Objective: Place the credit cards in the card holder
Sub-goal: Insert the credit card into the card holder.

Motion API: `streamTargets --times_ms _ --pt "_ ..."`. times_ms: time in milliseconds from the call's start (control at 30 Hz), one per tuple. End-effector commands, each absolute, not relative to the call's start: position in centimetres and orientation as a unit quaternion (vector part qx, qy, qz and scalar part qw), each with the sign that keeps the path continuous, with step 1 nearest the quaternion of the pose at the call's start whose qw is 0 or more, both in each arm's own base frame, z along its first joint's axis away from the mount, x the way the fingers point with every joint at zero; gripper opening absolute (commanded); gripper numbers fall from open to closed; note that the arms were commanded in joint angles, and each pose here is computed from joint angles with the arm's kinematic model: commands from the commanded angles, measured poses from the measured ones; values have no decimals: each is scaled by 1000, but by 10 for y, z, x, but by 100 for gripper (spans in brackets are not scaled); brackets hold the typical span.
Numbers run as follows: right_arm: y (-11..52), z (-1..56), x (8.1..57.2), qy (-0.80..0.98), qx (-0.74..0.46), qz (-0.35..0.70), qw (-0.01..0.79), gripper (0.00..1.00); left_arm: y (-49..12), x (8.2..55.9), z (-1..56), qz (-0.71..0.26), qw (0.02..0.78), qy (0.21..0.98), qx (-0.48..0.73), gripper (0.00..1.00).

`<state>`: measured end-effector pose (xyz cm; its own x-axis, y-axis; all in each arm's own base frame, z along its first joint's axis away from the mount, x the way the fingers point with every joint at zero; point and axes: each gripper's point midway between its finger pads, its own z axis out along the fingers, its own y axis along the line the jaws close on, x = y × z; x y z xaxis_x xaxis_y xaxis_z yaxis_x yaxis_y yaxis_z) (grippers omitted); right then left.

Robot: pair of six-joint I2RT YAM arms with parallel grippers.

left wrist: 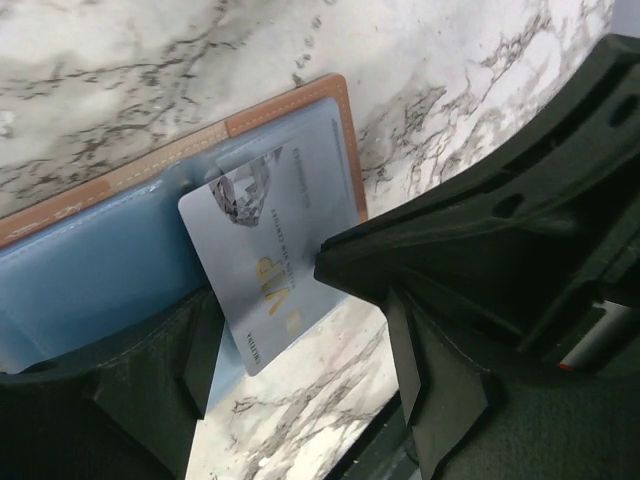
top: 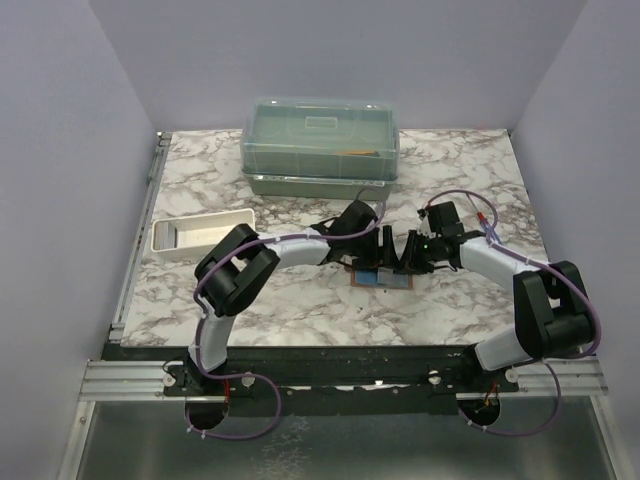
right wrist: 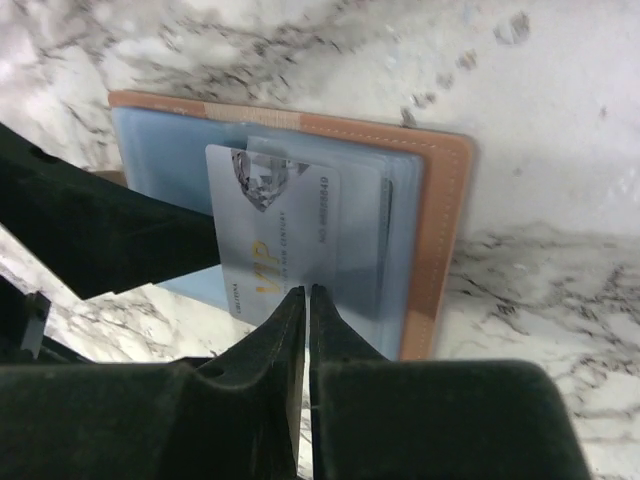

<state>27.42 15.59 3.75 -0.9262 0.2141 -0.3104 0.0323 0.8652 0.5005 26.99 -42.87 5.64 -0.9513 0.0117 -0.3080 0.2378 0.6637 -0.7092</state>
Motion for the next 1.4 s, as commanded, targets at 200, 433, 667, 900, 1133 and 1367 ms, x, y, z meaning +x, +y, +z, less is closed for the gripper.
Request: streamTargets --times_ms 200,433,667,900,1133,1367 --pt "137 35 274 953 95 219 186 10 -398 275 63 -376 151 911 70 74" --pt "121 41 275 952 115 208 192 24 -397 268 65 -388 140 908 73 74" --pt "126 32 269 952 112 227 175 22 -404 265 56 -397 126 906 76 51" --pt "132 28 267 949 109 245 164 21 -421 258 47 -413 106 900 86 53" --pt "146 35 265 938 105 287 160 19 -450 249 60 -445 108 882 114 54" --pt "139 38 265 940 121 275 161 22 -460 244 72 -464 108 872 114 62"
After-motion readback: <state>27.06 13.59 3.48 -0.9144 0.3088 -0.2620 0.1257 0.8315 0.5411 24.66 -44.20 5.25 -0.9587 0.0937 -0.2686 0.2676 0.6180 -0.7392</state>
